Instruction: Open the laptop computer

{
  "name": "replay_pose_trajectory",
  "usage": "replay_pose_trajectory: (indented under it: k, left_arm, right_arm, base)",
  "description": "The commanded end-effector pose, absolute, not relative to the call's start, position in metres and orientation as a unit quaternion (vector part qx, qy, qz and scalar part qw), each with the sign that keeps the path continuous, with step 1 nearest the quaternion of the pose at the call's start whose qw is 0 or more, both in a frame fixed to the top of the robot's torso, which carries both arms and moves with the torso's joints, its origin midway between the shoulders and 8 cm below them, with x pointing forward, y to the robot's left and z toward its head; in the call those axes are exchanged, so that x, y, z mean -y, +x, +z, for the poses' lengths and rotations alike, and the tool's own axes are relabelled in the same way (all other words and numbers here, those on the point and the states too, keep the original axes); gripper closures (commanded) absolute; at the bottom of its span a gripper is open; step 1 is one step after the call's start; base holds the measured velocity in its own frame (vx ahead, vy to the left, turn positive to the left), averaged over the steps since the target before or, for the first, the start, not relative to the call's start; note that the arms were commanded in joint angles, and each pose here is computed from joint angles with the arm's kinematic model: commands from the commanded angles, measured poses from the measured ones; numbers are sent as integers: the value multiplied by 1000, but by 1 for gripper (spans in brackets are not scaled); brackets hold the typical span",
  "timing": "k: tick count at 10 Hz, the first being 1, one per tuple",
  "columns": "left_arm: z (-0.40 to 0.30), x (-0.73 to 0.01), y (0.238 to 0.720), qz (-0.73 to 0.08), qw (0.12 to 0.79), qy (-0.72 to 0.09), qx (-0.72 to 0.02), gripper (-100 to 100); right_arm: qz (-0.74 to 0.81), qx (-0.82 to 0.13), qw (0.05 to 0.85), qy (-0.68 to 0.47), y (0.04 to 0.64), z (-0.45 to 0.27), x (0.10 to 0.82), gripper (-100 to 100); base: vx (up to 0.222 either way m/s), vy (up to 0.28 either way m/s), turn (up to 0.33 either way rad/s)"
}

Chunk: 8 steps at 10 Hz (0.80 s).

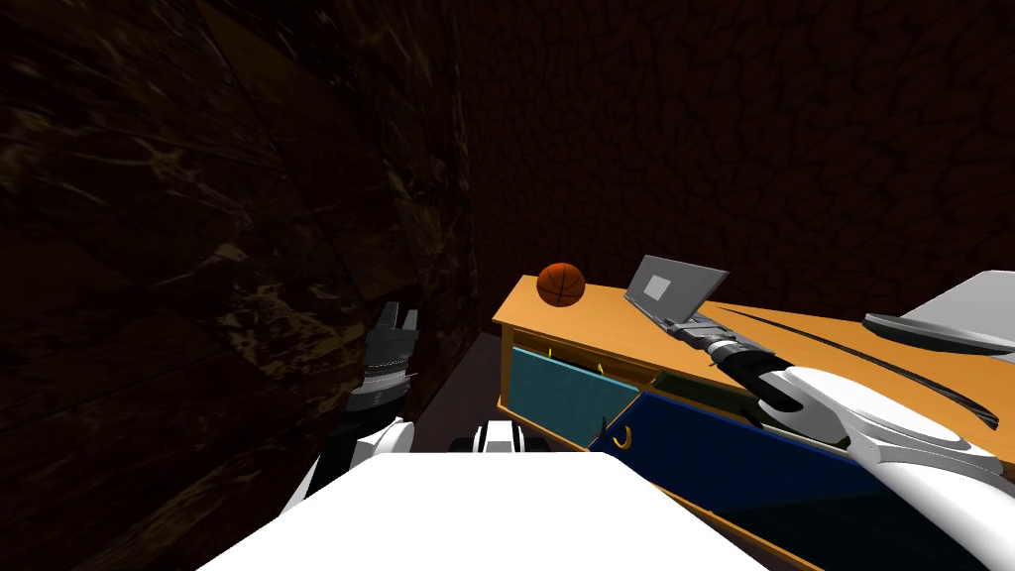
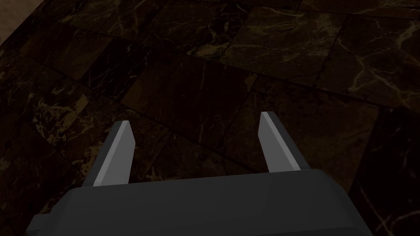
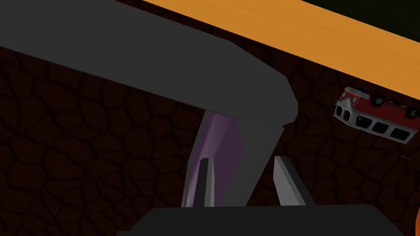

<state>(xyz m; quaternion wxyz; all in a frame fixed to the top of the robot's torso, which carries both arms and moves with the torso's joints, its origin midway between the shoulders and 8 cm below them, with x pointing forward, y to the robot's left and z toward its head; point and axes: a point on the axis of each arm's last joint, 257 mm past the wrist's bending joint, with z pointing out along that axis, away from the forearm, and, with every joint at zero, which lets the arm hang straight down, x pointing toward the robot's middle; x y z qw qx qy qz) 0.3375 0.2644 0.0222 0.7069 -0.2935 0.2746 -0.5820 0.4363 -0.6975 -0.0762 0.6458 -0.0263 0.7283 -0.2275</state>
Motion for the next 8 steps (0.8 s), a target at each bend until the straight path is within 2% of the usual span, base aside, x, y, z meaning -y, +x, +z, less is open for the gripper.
replay_pose_trajectory:
  k: [1,8]
  left_arm:
    - [22,-264,337,-582,707,-293,-275,0]
    - [22,-264,337,-582,707,-294,-275,0]
  right_arm:
    - [-189,-727,660,21,437,-77,701,100]
    - [-121,-715,681,103,438,-79,709,100]
  base:
    - [-33,-26,47]
    - [-32,-17,34]
